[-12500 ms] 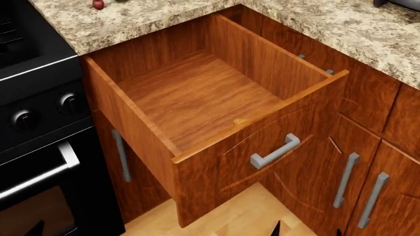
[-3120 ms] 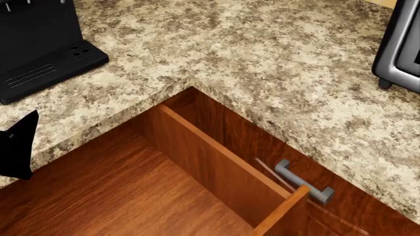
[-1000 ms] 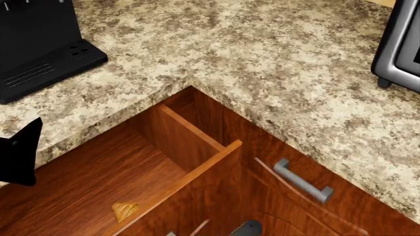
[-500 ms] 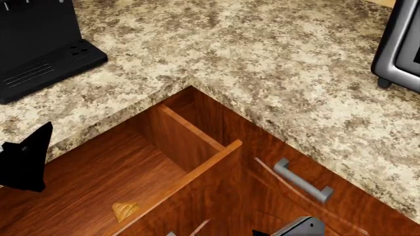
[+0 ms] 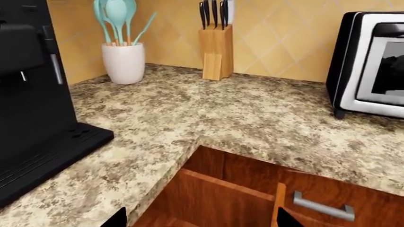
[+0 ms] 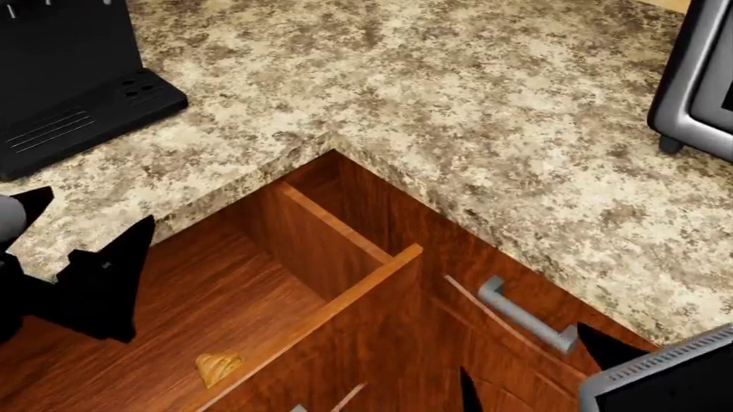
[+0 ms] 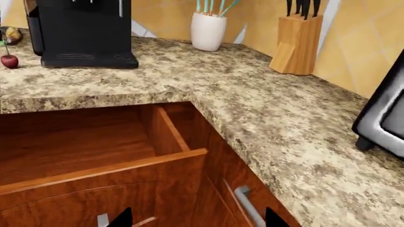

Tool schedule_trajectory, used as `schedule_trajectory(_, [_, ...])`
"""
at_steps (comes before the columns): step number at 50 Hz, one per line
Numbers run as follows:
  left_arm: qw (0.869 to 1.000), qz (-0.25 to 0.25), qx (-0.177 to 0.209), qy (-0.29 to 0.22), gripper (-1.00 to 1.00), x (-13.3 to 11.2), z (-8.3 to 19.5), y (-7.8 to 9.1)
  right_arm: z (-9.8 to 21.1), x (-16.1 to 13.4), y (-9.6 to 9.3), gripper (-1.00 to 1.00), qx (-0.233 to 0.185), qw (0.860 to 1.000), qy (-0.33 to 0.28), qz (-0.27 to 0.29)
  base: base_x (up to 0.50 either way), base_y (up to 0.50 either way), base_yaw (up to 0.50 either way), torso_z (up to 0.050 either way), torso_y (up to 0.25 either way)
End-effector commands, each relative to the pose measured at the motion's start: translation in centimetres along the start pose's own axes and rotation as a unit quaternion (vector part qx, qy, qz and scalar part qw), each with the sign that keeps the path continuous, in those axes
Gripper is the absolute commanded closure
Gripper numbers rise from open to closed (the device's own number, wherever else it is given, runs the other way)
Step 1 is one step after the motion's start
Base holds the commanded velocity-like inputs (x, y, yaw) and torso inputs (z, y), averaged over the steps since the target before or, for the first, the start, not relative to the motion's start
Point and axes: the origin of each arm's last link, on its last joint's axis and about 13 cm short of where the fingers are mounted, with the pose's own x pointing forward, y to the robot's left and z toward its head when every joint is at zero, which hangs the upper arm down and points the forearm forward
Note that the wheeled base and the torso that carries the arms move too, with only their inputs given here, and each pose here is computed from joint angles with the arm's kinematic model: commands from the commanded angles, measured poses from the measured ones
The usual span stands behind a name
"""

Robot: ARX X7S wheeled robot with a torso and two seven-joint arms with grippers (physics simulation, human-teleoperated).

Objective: Close the right drawer.

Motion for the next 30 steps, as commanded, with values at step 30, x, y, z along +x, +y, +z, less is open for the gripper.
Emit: schedule_trajectory(30, [0.987,-0.152,-0.019,0.053,-1.00,1.8,-2.3,-7.3,7.2,-5.1,-3.7,-1.00,0.007,0.978,-0.063,-0.199,0.00,0.00,0.00,0.000,0.000])
